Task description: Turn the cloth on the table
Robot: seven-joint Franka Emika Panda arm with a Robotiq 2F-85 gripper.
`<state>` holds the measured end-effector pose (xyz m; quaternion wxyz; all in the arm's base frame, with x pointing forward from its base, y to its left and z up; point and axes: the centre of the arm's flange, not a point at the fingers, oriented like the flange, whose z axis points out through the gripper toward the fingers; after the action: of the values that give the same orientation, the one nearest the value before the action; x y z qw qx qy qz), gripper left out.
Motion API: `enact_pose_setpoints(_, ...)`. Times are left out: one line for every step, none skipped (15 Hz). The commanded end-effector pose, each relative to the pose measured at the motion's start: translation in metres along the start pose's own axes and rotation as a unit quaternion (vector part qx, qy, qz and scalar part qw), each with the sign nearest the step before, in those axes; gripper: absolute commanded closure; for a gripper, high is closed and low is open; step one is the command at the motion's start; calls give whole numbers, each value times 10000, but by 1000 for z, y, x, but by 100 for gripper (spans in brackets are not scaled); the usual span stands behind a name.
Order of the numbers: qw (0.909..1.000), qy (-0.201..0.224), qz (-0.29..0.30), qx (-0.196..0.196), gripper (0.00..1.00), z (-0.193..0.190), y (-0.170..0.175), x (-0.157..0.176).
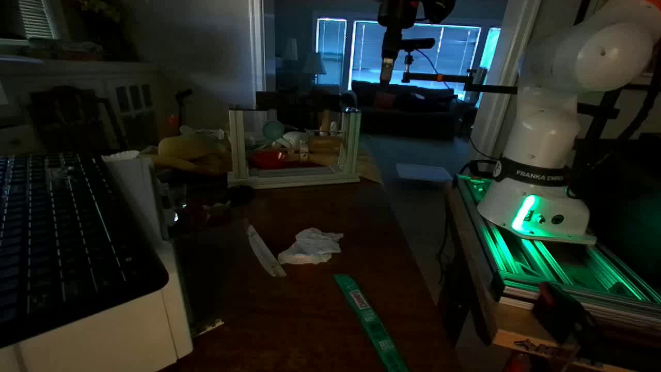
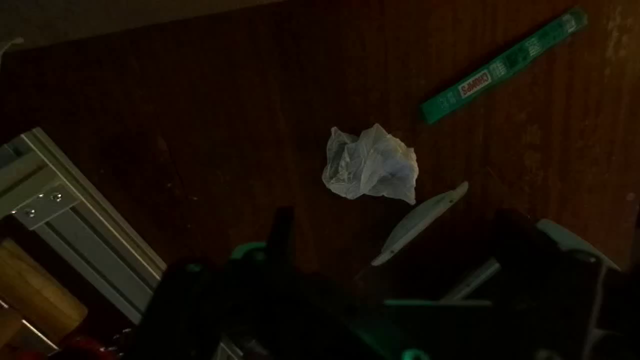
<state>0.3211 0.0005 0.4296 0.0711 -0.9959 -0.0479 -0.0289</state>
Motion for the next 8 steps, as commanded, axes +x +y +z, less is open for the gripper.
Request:
enact_pose_setpoints(10000, -22, 2, 2, 0, 2, 0, -1)
enact_pose_setpoints(10000, -45, 5, 3, 0, 4, 0, -1)
enact_pose_setpoints(10000, -61, 7, 4, 0, 5, 0, -1)
enact_pose_setpoints(10000, -69, 8, 5, 0, 5, 0, -1)
enact_pose_setpoints(10000, -72, 8, 5, 0, 6, 0, -1)
enact_pose_setpoints(10000, -72, 8, 5, 0, 6, 0, -1)
enact_pose_setpoints(10000, -72, 8, 5, 0, 6, 0, -1)
enact_pose_setpoints(10000, -73, 8, 5, 0, 6, 0, -1)
